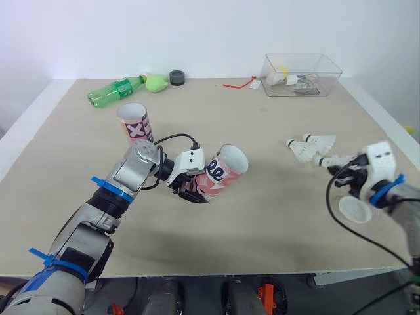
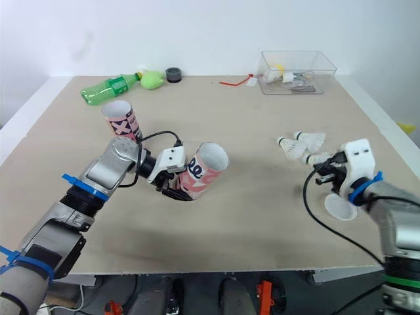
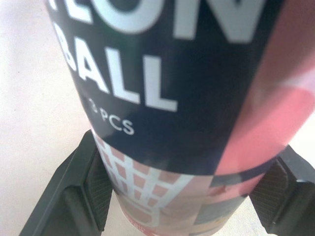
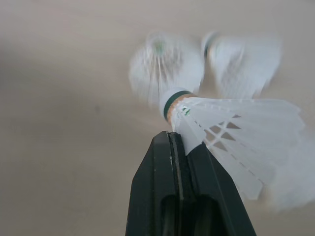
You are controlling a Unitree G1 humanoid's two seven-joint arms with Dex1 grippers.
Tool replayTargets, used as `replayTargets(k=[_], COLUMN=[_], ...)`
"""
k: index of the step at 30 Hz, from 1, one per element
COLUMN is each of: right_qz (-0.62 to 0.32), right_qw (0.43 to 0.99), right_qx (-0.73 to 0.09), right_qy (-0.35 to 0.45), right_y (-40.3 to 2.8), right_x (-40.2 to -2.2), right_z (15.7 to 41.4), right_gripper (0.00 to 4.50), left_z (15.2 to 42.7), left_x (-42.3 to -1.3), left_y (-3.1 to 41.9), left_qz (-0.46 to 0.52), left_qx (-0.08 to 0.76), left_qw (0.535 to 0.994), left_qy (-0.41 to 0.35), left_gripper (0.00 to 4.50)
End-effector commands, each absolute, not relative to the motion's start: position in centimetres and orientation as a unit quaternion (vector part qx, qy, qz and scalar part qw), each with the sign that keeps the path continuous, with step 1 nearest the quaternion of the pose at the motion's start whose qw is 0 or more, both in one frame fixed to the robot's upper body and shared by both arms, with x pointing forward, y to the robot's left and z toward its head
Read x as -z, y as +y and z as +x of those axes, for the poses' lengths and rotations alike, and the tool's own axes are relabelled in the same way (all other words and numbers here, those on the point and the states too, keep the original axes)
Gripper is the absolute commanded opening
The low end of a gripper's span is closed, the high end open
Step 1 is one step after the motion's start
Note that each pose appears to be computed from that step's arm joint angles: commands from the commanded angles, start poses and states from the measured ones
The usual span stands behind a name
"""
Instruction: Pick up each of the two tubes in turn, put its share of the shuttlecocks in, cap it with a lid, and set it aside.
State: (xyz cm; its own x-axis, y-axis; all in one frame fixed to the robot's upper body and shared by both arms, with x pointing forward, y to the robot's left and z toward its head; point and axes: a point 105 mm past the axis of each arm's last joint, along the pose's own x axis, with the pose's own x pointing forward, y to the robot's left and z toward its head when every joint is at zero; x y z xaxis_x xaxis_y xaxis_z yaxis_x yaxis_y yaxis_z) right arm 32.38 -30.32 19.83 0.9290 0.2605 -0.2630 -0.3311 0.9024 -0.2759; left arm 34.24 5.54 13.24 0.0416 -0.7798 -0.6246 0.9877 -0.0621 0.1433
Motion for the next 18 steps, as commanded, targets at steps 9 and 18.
replayTargets(k=[9,18], right_qz=[-0.515,-0.540], right_qw=[0.689,0.585], right_qx=[-0.493,-0.580], right_qy=[-0.133,-0.171], right_y=[-15.4,-12.0], right_x=[-28.9,-26.3], right_z=[28.9,28.8], right_gripper=[0.05,0.05], left_z=[34.0,34.1], left_x=[-13.3,-13.5], left_y=[4.8,4.6], left_qz=[0.272,0.269], left_qx=[0.680,0.676], left_qw=[0.659,0.664], left_qy=[0.174,0.169], left_gripper=[3.10,3.10])
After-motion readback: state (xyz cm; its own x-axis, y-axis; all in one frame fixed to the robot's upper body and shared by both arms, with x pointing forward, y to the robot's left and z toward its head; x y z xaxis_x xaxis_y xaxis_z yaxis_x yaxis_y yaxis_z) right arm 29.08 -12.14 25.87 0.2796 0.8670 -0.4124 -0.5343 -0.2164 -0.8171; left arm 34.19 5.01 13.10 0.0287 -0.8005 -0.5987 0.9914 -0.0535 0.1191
